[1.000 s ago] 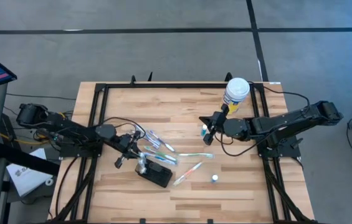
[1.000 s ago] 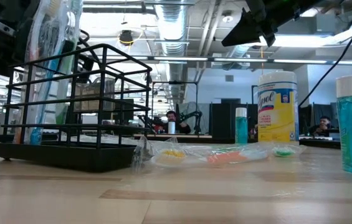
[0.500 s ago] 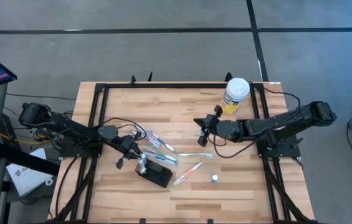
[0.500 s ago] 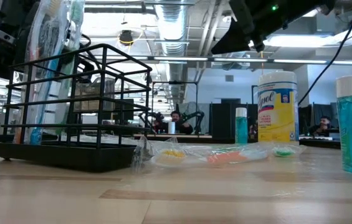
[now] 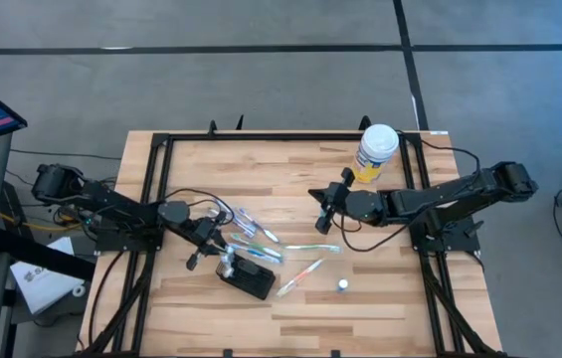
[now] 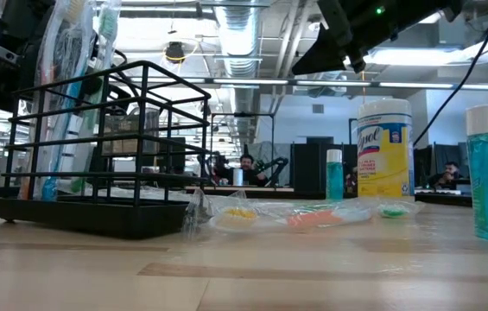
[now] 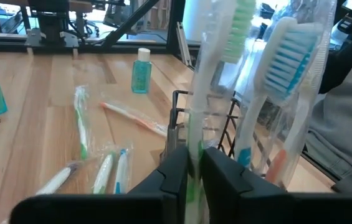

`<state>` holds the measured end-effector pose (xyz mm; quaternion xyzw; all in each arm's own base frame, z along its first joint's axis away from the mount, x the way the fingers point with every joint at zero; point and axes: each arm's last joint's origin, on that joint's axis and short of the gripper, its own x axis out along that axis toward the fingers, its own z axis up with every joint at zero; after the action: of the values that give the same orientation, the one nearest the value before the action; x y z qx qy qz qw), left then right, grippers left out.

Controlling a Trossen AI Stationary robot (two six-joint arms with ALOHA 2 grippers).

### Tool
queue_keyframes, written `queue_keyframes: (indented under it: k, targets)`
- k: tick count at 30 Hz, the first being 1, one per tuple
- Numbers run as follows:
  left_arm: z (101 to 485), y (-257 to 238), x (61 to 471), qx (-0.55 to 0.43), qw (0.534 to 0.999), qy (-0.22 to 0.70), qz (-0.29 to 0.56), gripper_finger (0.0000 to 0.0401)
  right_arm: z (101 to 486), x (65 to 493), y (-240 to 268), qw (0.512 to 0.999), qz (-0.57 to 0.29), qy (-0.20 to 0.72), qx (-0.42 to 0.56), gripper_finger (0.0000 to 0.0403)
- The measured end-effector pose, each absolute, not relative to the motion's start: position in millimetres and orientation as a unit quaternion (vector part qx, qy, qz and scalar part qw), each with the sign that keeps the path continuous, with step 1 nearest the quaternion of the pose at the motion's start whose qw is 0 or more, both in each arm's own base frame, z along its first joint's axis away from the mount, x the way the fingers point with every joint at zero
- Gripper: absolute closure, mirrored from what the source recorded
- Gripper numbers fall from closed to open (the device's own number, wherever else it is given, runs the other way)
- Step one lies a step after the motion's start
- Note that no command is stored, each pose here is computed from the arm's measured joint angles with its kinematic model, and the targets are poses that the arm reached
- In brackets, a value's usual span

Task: Pick & Place toothbrushing station
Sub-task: Put the green toothbrush into the mesh organizer

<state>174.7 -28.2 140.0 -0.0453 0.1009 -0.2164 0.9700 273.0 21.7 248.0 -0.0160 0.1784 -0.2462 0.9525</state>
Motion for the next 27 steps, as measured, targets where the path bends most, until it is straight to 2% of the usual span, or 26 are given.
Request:
queue_keyframes:
  k: [8, 27]
  targets:
    - [140.2, -28.2, 174.7, -0.047, 0.970, 0.101, -0.216, 0.0336, 248.0, 273.0, 21.7, 0.953, -0.246, 0.178, -0.016, 0.0403]
    - [140.3, -28.2, 174.7, -0.047, 0.970, 0.100, -0.216, 0.0333, 247.8, 272.8, 21.8, 0.952, -0.246, 0.180, -0.018, 0.0403]
